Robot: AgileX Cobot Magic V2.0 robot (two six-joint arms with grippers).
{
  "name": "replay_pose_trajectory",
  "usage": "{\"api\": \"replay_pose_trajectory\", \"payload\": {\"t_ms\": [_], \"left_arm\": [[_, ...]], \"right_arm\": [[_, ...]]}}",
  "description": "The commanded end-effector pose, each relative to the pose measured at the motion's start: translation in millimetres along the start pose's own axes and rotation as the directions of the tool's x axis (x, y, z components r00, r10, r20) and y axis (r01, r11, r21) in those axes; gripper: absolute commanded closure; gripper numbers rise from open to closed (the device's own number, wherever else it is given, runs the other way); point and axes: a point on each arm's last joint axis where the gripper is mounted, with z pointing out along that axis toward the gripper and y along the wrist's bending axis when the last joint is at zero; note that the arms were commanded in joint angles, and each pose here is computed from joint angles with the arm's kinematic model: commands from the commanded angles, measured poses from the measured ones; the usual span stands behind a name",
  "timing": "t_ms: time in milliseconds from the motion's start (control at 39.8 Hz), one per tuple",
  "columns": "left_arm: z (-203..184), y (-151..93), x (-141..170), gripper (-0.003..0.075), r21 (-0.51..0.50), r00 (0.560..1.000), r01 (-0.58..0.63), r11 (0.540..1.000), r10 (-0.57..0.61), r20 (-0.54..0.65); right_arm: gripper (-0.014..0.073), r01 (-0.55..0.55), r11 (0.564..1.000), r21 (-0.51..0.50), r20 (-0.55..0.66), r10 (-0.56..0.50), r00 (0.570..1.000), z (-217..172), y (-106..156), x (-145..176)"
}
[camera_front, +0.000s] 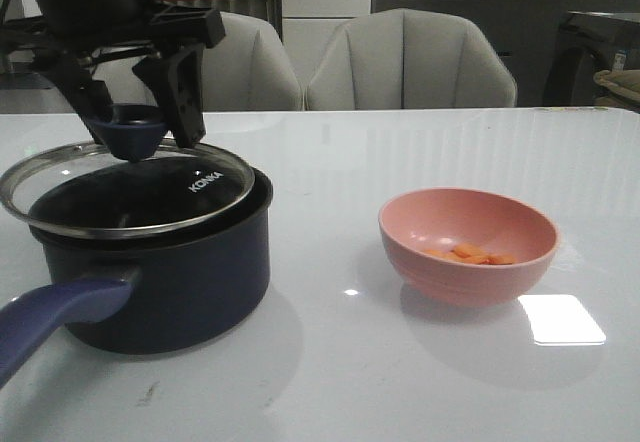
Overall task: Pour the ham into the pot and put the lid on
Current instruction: 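Lift the glass lid off the pot and move it beside the pot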
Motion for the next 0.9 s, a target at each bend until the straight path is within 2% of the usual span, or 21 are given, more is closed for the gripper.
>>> {"api": "replay_pose_trajectory", "payload": {"t_ms": [0, 176, 326, 552, 878], "left_arm": [[-41.2, -2.4, -6.0, 0.0398, 0.013, 0.99, -0.014, 1.0, 0.012, 0.142], [-54.2, 3.1, -2.4, 0.0398, -0.047, 0.986, -0.042, 0.998, 0.049, 0.157], [-63.4, 13.6, 3.5, 0.0398, -0.061, 0.98, -0.023, 0.998, 0.035, 0.195], [-66.5, 59.6, 24.4, 0.0398, -0.061, 0.962, 0.126, 0.99, -0.107, 0.25], [-64.0, 122.8, 68.2, 0.0398, -0.113, 0.906, 0.331, 0.937, -0.282, 0.317]], "right_arm": [[0.0452, 0.014, 1.0, -0.007, 0.091, -0.013, 0.996, -1.4, 0.5, -4.8], [0.0452, 0.014, 1.0, -0.007, 0.091, -0.013, 0.996, -1.4, 0.5, -4.8], [0.0452, 0.014, 1.0, -0.007, 0.091, -0.013, 0.996, -1.4, 0.5, -4.8], [0.0452, 0.014, 1.0, -0.007, 0.091, -0.013, 0.996, -1.4, 0.5, -4.8], [0.0452, 0.014, 1.0, -0.007, 0.091, -0.013, 0.996, -1.4, 0.5, -4.8]]}}
